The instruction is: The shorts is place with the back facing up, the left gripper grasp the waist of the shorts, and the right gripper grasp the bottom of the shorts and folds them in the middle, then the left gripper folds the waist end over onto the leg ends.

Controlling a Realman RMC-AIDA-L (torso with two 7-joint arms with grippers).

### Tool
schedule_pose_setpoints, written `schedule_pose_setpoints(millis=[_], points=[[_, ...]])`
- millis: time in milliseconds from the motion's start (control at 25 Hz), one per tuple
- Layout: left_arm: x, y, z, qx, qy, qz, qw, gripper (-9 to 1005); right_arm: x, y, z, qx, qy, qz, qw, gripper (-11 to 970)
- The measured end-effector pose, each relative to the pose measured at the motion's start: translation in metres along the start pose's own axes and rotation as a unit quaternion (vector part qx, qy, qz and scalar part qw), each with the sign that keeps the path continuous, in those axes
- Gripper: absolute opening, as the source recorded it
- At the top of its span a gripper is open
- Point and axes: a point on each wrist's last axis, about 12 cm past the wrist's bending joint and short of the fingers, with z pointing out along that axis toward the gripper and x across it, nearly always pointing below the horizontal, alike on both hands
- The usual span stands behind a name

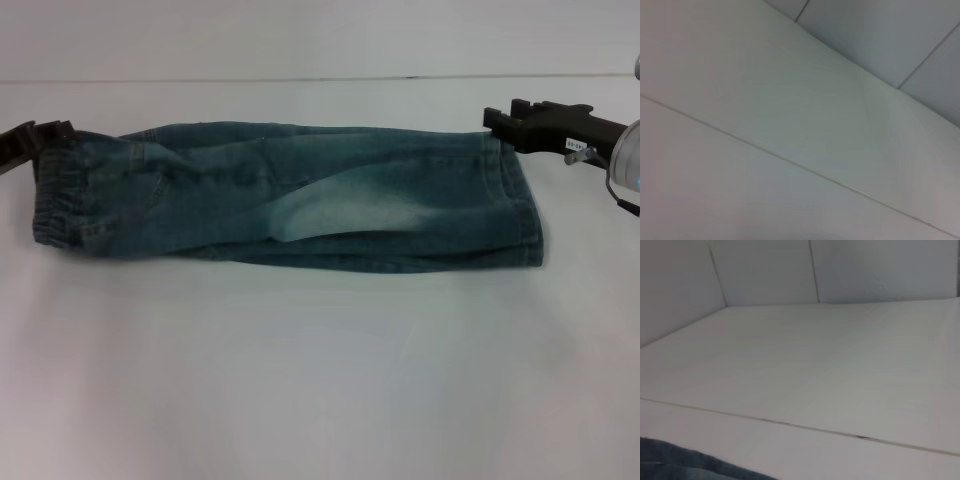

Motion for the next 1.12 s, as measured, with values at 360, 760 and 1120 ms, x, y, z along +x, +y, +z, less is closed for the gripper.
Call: schedule_pose_setpoints(millis=[360,760,1120], points=[[0.006,0.018,-0.010,-0.034,-0.019,-0.018,0.999,580,0.005,0.009,-0.009,-0.055,-0.012,0.016,0.998,639],[0.004,0.025,-0.034,-0.010,0.010,-0.018,1.000,860,-0.009,0.021,-0.045,-0.217,-0.033,0.021,0.975,803],[0.001,0.026,-0.048,-0.041,0.127,-0.059,0.989,885,-0.021,0.031,-0.077,-0.346,0.000,0.000,0.938,799]])
